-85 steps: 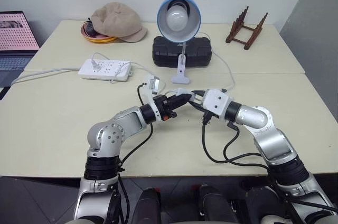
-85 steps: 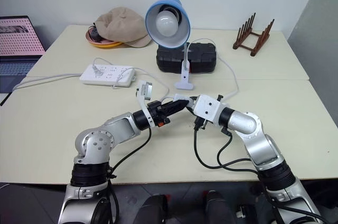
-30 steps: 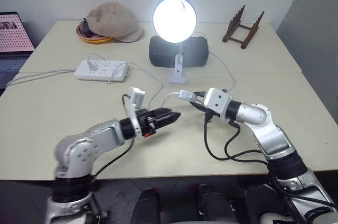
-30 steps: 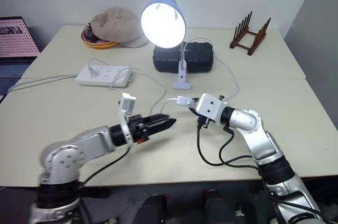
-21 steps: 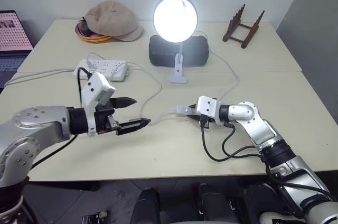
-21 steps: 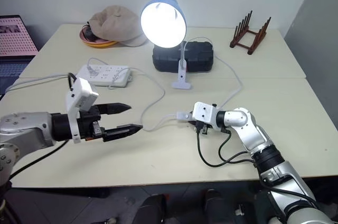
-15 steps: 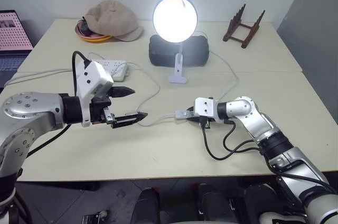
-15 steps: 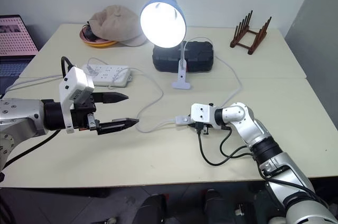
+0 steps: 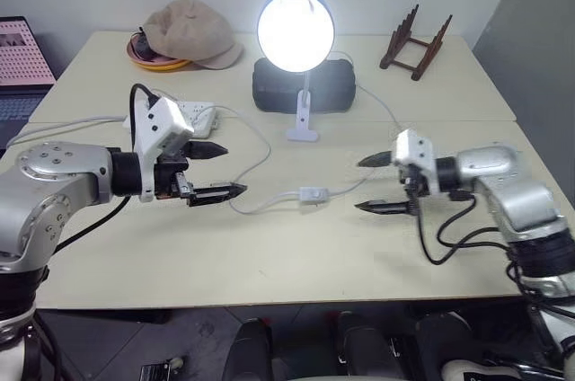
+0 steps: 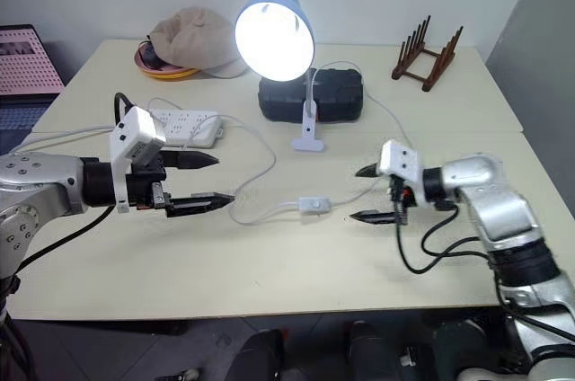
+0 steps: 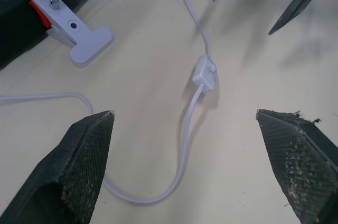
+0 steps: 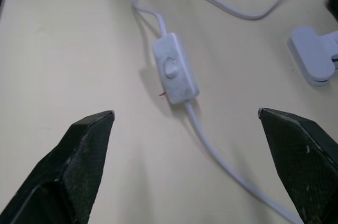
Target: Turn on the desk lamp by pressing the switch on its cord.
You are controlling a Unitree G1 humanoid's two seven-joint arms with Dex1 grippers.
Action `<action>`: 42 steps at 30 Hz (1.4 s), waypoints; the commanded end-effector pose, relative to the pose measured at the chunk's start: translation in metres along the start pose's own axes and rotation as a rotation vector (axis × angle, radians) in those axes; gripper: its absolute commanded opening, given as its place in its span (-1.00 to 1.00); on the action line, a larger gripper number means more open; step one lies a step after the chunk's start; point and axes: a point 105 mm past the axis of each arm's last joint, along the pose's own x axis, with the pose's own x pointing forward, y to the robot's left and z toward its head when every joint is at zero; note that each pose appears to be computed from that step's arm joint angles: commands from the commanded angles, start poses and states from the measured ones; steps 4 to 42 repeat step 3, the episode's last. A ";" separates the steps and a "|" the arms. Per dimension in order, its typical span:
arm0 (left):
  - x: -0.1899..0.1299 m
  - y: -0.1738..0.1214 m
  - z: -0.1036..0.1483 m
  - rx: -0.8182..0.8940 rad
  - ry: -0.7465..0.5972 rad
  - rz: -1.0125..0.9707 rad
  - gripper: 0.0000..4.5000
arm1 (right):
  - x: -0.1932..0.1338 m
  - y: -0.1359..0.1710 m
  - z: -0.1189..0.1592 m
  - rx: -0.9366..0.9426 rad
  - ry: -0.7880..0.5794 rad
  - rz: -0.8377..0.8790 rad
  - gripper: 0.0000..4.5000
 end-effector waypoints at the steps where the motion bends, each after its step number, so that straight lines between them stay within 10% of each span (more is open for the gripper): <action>1: -0.013 0.008 0.007 0.031 -0.008 0.024 1.00 | -0.019 0.007 0.018 0.057 -0.060 -0.044 0.98; 42: -0.014 0.010 0.007 0.031 -0.003 0.028 1.00 | -0.018 0.013 0.019 0.074 -0.061 -0.047 0.98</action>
